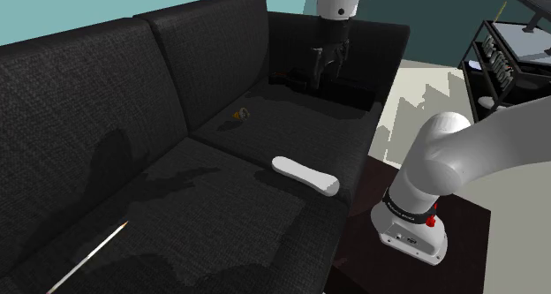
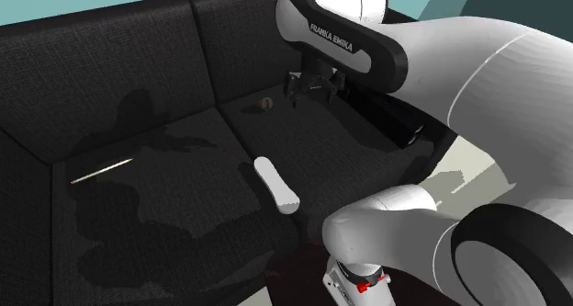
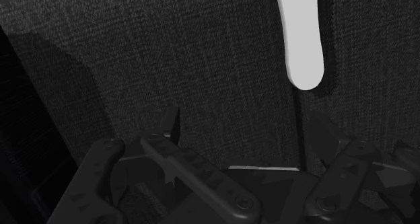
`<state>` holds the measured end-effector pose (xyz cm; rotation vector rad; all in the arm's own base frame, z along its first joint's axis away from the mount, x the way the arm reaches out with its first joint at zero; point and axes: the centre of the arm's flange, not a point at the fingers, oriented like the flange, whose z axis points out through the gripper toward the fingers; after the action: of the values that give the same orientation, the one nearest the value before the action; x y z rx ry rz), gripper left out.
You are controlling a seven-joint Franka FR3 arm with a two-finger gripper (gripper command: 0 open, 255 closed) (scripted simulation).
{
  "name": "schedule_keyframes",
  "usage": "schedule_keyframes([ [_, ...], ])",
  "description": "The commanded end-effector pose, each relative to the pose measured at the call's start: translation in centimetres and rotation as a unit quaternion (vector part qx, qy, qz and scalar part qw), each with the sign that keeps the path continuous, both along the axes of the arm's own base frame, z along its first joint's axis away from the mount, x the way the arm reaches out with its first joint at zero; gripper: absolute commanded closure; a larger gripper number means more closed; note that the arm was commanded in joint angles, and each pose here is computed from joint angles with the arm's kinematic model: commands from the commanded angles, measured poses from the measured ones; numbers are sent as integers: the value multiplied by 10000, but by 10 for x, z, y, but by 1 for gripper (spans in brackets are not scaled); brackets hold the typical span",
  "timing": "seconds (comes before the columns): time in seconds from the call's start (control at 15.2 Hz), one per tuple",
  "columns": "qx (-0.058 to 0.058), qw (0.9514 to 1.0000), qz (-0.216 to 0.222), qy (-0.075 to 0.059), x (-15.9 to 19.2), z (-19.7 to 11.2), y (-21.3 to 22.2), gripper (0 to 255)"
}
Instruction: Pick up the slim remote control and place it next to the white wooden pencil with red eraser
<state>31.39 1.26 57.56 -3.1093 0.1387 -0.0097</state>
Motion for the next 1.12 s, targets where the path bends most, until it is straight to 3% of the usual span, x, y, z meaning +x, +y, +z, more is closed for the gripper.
schedule_keyframes([
  [0.0,0,10000,0,0,0,0,0,0],
  [1.06,-167,9942,1045,-197,-40,-177,115,0],
])
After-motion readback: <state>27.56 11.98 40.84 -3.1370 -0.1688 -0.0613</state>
